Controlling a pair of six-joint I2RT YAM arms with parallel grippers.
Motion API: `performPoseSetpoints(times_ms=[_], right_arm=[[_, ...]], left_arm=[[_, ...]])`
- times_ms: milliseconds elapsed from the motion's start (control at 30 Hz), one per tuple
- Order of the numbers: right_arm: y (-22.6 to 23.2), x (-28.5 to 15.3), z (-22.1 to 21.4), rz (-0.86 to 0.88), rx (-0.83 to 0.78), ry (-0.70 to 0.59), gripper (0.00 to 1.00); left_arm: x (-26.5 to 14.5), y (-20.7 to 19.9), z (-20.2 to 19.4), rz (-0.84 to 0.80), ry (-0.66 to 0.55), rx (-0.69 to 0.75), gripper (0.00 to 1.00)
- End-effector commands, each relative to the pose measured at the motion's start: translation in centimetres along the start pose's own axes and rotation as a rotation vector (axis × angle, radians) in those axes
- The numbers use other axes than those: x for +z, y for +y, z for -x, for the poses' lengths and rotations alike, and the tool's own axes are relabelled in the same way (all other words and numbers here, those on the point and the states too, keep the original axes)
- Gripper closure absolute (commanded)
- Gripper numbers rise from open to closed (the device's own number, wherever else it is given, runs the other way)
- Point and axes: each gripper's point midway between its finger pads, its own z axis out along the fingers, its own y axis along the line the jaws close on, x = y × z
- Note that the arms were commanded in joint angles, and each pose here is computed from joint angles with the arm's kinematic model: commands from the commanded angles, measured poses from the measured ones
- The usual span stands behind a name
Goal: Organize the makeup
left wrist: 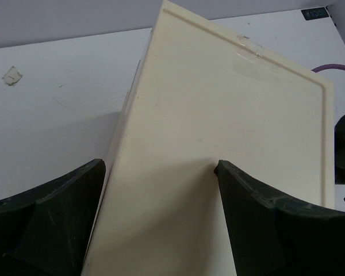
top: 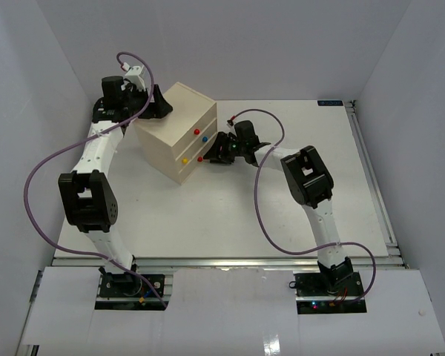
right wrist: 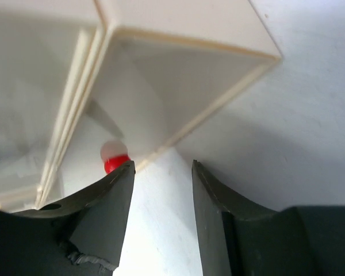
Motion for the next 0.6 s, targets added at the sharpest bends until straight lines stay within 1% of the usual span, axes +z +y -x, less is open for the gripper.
performPoseSetpoints(times_ms=[0,33,67,133,167,200,233,267,333,367,433,500,533,567], right_arm=[[2.6,-7.7,3.4,-0.021,-0.301,-0.08,0.32],[2.9,-9.6,3.5,-0.031,-0.354,-0.079,0.3],[2.7,-10.8,3.1,-0.044,-0.375,-0.064,0.3],[2.4,-13.7,1.2,-0.035,-0.424,-0.004,0.28],[2.4,-15.8,0.6,-0.046,-0.466,0.014,0.27],[3.1,-17.1,0.8,-0.042,-0.506,0.008,0.26],[3.2,-18.8,0.0,-0.031,-0.549,0.023,0.25],[3.4,-20.2,-0.7,-0.016,-0.592,0.033,0.24],[4.9,-23.7,-1.3,0.018,-0.693,0.016,0.22],[5.2,-24.7,-1.4,0.023,-0.757,0.005,0.2],[5.4,-26.9,-1.8,-0.005,-0.806,-0.035,0.17],[5.0,-28.3,-2.2,-0.041,-0.832,-0.063,0.15],[4.9,-28.9,-2.5,-0.055,-0.839,-0.076,0.14],[4.9,-29.5,-2.7,-0.065,-0.841,-0.089,0.13]], left_arm=[[-1.0,0.8,2.9,0.108,-0.03,-0.06,0.04],[-1.6,0.6,4.5,0.116,-0.066,-0.054,0.02],[-1.8,0.6,4.8,0.126,-0.076,-0.051,0.02],[-3.7,0.5,9.1,0.151,-0.165,-0.021,0.02],[-5.4,1.1,11.6,0.161,-0.224,-0.024,0.02],[-6.2,0.8,13.0,0.157,-0.253,-0.024,0.02],[-7.2,0.4,14.3,0.147,-0.281,-0.025,0.02],[-8.1,-0.1,15.3,0.138,-0.302,-0.025,0.02],[-9.5,-1.5,16.0,0.111,-0.326,-0.03,0.02],[-11.5,-3.1,16.6,0.09,-0.355,-0.019,0.02],[-12.0,-4.5,14.4,0.025,-0.319,-0.03,0.02],[-15.1,-7.6,12.9,-0.051,-0.329,-0.007,0.02],[-15.8,-8.6,11.4,-0.09,-0.318,-0.005,0.02],[-15.4,-9.0,9.2,-0.127,-0.282,-0.02,0.02]])
